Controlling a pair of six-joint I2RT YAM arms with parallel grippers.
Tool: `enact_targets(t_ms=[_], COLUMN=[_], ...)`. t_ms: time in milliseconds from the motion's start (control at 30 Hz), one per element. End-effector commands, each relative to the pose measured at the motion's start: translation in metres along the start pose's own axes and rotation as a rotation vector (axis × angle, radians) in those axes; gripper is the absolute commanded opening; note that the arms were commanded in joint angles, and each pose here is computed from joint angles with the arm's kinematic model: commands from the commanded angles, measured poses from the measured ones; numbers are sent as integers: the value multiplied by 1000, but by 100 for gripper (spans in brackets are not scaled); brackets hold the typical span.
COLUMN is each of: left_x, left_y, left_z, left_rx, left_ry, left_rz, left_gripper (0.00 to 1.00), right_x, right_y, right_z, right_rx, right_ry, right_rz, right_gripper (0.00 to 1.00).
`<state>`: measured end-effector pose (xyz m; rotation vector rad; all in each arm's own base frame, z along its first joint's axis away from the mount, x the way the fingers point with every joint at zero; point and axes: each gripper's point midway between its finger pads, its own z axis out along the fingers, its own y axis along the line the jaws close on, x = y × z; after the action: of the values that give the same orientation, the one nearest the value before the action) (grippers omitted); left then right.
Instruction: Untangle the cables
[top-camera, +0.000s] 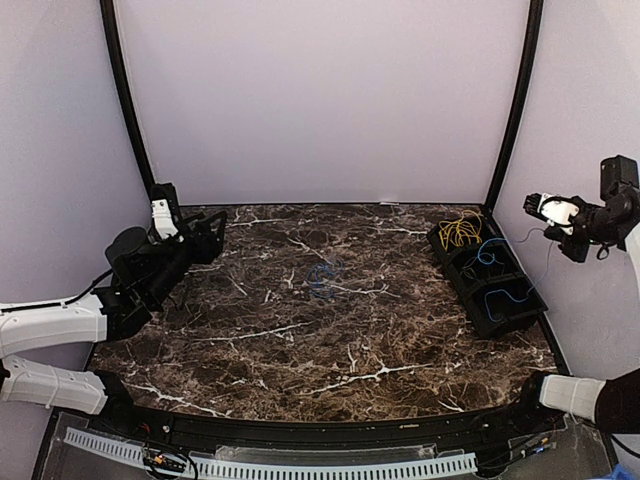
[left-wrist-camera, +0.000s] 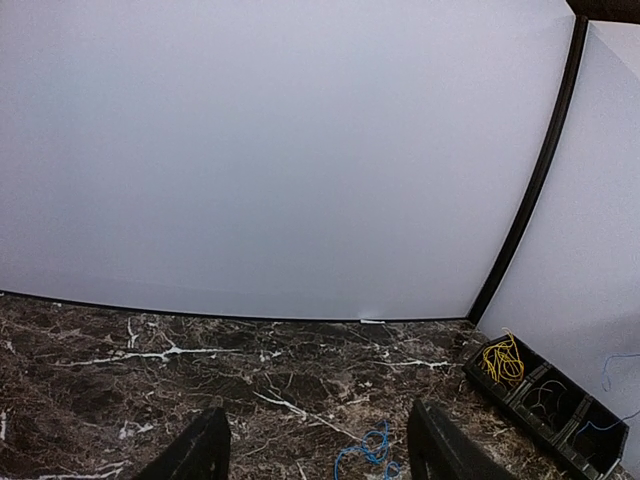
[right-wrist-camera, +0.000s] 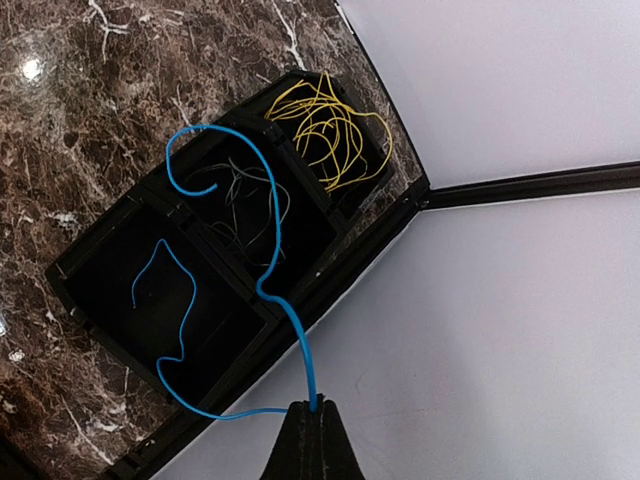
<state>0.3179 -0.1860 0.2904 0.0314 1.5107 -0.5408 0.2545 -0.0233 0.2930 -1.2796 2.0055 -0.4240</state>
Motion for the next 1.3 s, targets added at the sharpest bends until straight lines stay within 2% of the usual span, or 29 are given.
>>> enact_targets(t_ms=[0, 433, 733, 1000, 1167, 1267], left_x=[0, 13, 18, 25, 31, 35], left_y=[2, 7, 8, -2, -3, -3], left_z=[-2, -2, 0, 10, 10, 9], left_rx=[3, -12, -19, 22, 32, 37], left_ry=[-22, 5, 17, 44, 63, 76], left_rz=[-22, -22, -24, -60, -79, -93], left_gripper=[64, 64, 64, 63, 63, 63], right_x=[20, 69, 97, 92, 78, 72], right_y=[3, 57, 66, 57, 56, 71], right_z=[7, 57, 72, 104, 124, 140], right_rx=[-9, -201, -204, -179, -259, -318], right_ry=[43, 125, 232, 166, 102, 98], right_rz=[-45, -82, -142, -27, 91, 95], right_gripper=[0, 0, 0, 0, 0, 0])
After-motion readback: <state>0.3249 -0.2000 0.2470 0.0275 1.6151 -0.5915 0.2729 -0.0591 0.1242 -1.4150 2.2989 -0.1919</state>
